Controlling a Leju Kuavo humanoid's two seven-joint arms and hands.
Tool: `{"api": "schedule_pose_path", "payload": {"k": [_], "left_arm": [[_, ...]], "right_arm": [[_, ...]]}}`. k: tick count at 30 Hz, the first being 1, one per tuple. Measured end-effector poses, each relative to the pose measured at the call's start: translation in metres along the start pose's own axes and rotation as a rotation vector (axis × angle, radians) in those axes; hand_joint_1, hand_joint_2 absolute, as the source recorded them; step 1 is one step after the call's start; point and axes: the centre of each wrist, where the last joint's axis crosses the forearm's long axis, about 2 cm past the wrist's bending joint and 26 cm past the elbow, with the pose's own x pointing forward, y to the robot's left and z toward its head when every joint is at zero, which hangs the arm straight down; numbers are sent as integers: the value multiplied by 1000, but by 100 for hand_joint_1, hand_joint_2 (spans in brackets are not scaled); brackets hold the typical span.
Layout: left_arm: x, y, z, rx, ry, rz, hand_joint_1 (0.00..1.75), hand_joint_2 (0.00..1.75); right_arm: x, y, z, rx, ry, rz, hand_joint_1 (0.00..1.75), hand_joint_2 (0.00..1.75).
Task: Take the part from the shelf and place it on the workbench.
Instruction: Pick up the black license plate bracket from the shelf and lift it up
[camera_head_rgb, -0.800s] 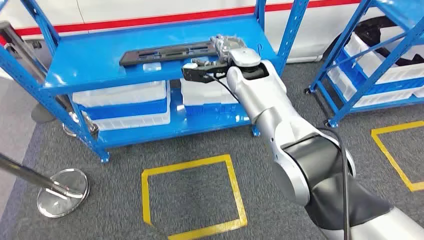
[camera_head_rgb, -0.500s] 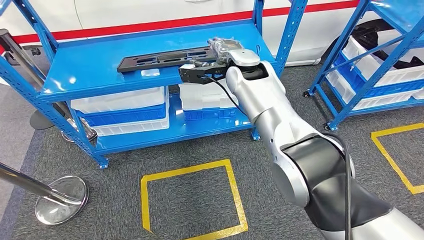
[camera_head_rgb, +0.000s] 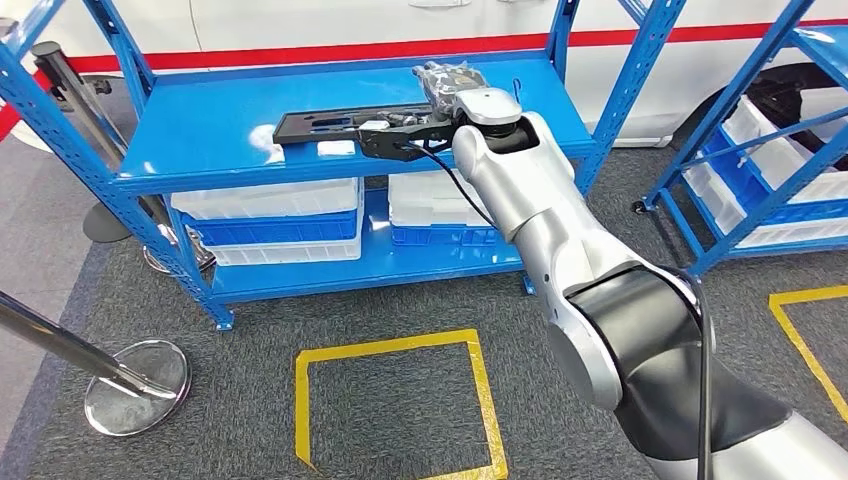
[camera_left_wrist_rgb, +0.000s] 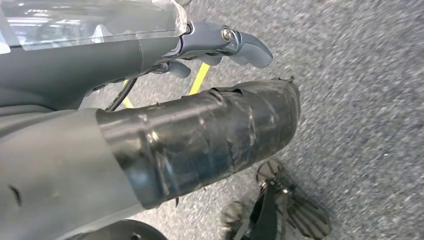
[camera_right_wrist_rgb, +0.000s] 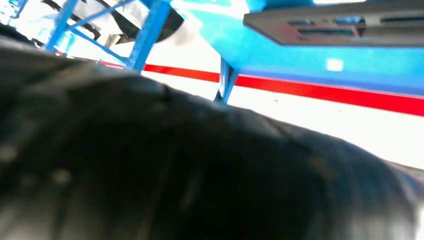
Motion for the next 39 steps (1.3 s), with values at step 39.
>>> {"api": "schedule_pose_path", "payload": {"k": [39], "left_arm": [[1, 0, 0, 1, 0, 1, 0, 0]], "right_arm": [[-4, 7, 1, 17, -7, 32, 0, 0]]}}
